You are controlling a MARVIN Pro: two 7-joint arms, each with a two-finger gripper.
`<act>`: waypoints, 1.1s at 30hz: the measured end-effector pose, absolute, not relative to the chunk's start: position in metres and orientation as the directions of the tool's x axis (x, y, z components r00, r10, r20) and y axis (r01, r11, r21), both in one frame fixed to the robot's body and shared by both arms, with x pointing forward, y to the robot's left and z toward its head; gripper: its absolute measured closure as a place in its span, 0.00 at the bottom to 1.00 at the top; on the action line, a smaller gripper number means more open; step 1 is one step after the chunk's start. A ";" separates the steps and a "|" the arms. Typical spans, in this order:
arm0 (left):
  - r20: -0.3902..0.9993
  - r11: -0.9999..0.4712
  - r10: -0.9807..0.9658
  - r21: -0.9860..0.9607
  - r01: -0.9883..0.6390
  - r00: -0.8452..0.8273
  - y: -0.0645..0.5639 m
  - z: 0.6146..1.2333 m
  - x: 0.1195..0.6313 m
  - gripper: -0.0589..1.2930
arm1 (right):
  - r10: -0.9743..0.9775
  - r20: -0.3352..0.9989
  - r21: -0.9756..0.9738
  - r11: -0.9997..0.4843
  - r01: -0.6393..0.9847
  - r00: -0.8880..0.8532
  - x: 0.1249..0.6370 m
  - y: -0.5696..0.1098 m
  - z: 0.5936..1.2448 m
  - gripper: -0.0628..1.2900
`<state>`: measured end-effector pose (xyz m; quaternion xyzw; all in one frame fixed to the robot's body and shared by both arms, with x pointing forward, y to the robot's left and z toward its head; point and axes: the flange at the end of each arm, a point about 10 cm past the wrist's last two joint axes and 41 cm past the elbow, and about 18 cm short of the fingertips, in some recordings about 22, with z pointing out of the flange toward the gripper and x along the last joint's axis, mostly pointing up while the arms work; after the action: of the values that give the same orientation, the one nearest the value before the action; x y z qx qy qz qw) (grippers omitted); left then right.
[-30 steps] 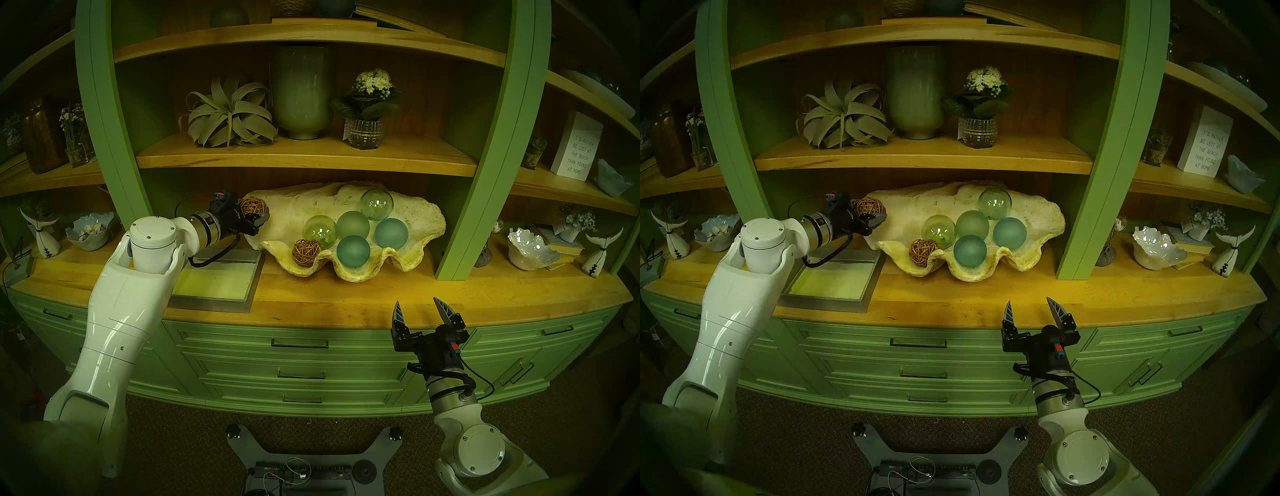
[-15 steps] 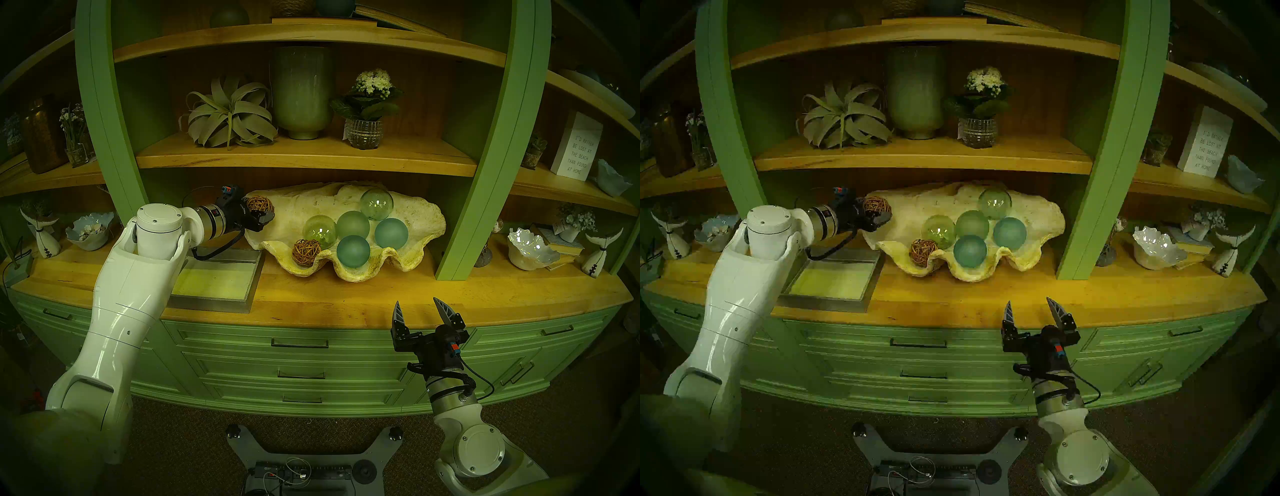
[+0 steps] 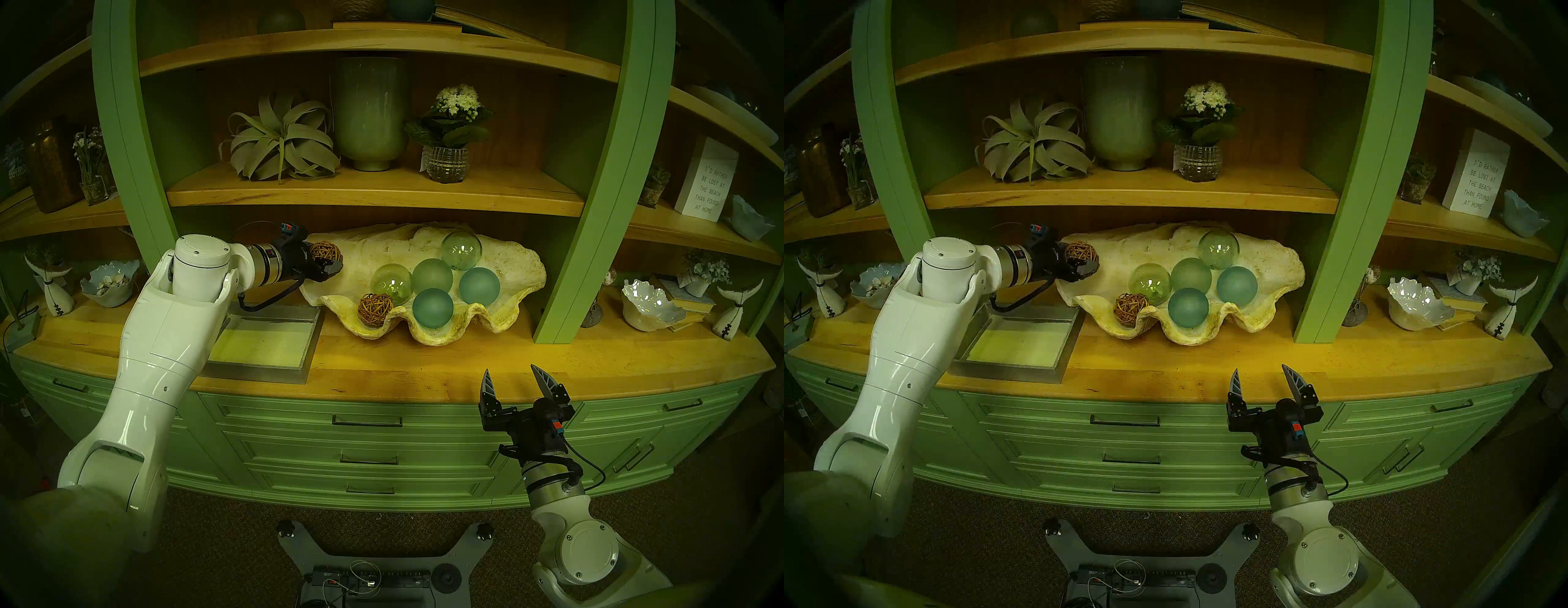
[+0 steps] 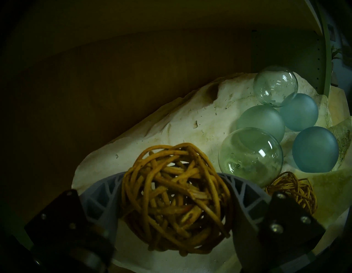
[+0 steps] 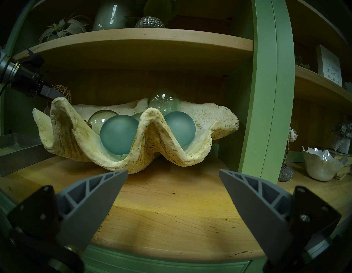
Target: Put wooden balls into bowl
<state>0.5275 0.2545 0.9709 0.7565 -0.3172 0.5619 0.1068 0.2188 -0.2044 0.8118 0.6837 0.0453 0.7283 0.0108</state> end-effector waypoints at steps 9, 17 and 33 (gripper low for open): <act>0.906 -0.751 -0.381 -0.186 -0.634 0.186 0.254 0.970 0.537 0.35 | 0.077 0.995 0.081 -0.996 0.046 -0.065 0.219 -0.204 0.812 0.04; 0.893 -0.725 -0.404 -0.179 -0.665 0.200 0.258 0.970 0.545 0.17 | 0.077 0.995 0.080 -0.996 0.046 -0.066 0.219 -0.204 0.812 0.04; 0.889 -0.668 -0.432 -0.204 -0.715 0.150 0.267 0.992 0.551 0.06 | 0.077 0.995 0.080 -0.996 0.046 -0.066 0.219 -0.204 0.813 0.04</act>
<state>0.5506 0.2673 0.9918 0.7463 -0.3843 0.5266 0.1345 0.2188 -0.2043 0.8125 0.6831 0.0451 0.7288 0.0106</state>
